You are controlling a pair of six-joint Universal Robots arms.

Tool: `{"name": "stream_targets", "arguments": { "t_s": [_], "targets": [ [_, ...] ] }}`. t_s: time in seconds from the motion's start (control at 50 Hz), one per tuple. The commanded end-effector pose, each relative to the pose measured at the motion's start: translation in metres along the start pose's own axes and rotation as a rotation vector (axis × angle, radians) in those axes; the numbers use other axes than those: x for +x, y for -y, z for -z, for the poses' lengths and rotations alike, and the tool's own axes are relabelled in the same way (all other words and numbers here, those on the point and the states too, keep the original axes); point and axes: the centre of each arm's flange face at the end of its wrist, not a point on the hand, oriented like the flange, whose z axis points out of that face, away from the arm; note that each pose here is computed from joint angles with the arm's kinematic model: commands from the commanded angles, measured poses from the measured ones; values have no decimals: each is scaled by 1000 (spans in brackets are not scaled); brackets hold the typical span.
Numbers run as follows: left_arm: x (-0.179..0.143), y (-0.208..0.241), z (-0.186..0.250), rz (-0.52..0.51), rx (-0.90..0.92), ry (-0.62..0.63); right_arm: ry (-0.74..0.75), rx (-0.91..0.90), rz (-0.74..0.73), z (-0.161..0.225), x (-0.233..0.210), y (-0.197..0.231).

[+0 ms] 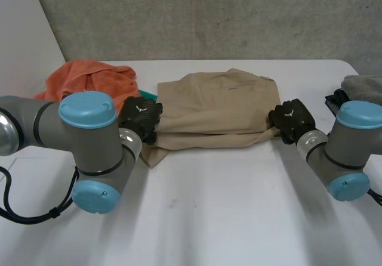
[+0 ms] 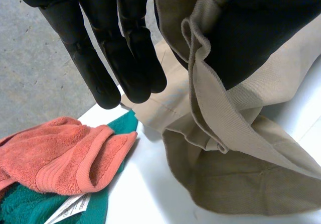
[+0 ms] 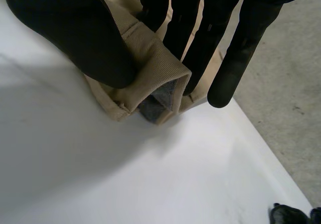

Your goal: Fold the laundry.

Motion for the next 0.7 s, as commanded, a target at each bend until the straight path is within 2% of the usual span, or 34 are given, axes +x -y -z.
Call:
{"name": "stream_targets", "arguments": {
  "t_s": [0.02, 0.22, 0.32, 0.44, 0.52, 0.56, 0.62, 0.7],
  "targets": [
    [-1, 7, 7, -3, 0, -1, -64, 30, -27, 11, 27, 31],
    [-23, 61, 58, -11, -4, -17, 40, -70, -44, 72, 60, 94],
    [-37, 94, 101, -24, -6, -37, 18, -37, 16, 113, 97, 137],
    [-47, 117, 127, -34, 47, -28, 13, 10, 62, 152, 119, 173],
    [-44, 115, 124, -61, 46, -33, 30, -19, 48, 145, 119, 163],
    [-34, 99, 111, -82, -1, -58, 68, -68, 28, 130, 111, 146],
    [-22, 69, 82, -98, -92, -80, 138, -129, -4, 109, 96, 122],
    [-11, 44, 40, -97, -114, -75, 159, -158, -6, 81, 78, 101]
  ]
}}
